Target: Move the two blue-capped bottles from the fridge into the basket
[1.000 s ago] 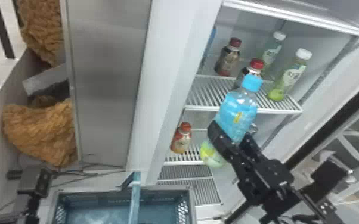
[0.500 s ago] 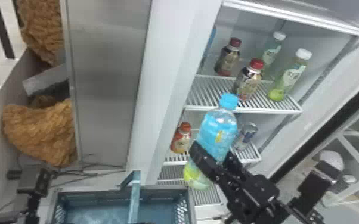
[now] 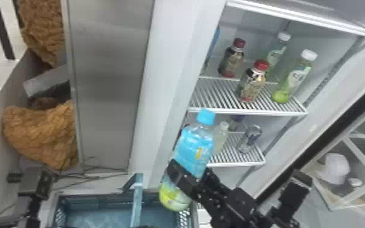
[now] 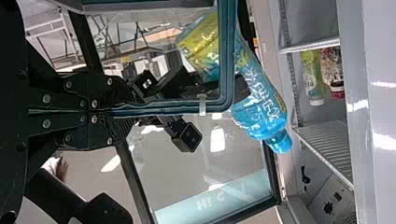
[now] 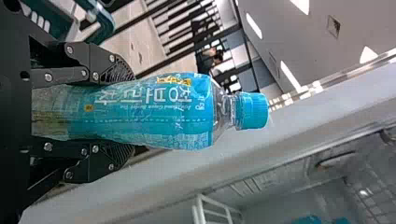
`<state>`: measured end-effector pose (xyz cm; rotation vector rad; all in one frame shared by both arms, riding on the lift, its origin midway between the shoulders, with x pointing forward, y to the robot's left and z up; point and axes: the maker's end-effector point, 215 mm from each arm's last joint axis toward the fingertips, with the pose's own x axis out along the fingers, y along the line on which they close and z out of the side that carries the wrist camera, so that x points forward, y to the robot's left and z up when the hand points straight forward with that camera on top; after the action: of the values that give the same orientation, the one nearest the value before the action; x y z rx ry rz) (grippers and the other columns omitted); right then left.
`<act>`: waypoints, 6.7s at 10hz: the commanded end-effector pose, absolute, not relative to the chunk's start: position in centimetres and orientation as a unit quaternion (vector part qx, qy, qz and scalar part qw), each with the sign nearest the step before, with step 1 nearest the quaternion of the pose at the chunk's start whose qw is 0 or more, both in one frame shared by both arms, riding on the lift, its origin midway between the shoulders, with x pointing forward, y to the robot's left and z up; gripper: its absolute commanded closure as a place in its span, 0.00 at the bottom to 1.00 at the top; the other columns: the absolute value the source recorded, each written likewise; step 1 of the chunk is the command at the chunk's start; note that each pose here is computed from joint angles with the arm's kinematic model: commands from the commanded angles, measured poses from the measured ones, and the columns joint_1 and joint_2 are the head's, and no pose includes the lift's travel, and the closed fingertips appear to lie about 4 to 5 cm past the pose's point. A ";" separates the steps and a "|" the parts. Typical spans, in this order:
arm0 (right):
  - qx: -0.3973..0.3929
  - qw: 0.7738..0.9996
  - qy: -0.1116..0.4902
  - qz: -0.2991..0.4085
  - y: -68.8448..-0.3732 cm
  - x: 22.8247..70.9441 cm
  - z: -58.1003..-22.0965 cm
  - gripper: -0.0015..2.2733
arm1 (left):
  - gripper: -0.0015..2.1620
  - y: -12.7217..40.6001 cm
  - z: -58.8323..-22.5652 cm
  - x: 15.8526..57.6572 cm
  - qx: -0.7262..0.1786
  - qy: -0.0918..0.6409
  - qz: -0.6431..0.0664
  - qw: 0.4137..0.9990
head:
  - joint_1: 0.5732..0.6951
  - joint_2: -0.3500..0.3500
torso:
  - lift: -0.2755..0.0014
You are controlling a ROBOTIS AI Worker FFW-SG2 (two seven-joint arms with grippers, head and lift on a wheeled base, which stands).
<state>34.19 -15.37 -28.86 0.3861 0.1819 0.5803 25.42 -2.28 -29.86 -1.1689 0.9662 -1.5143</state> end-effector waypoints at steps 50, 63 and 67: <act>0.078 0.993 -0.090 0.021 -29.7 52.9 -20.3 0.11 | 0.53 -2.4 -29.6 25.1 -0.484 0.397 -0.623 0.468 | 1.00 0.00 | 0.72; 0.066 0.994 -0.081 -0.017 -30.8 61.5 -19.8 0.11 | 0.53 -2.3 -29.6 25.1 -0.483 0.398 -0.624 0.469 | 1.00 0.00 | 0.72; 0.063 0.995 -0.077 -0.018 -30.5 64.5 -19.4 0.11 | 0.53 -2.1 -29.7 25.1 -0.484 0.398 -0.623 0.469 | 0.92 0.00 | 0.72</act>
<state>64.15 -30.52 -19.39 0.1265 -0.1573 -0.0366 25.17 -2.15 -29.63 -1.1838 0.9748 -1.5280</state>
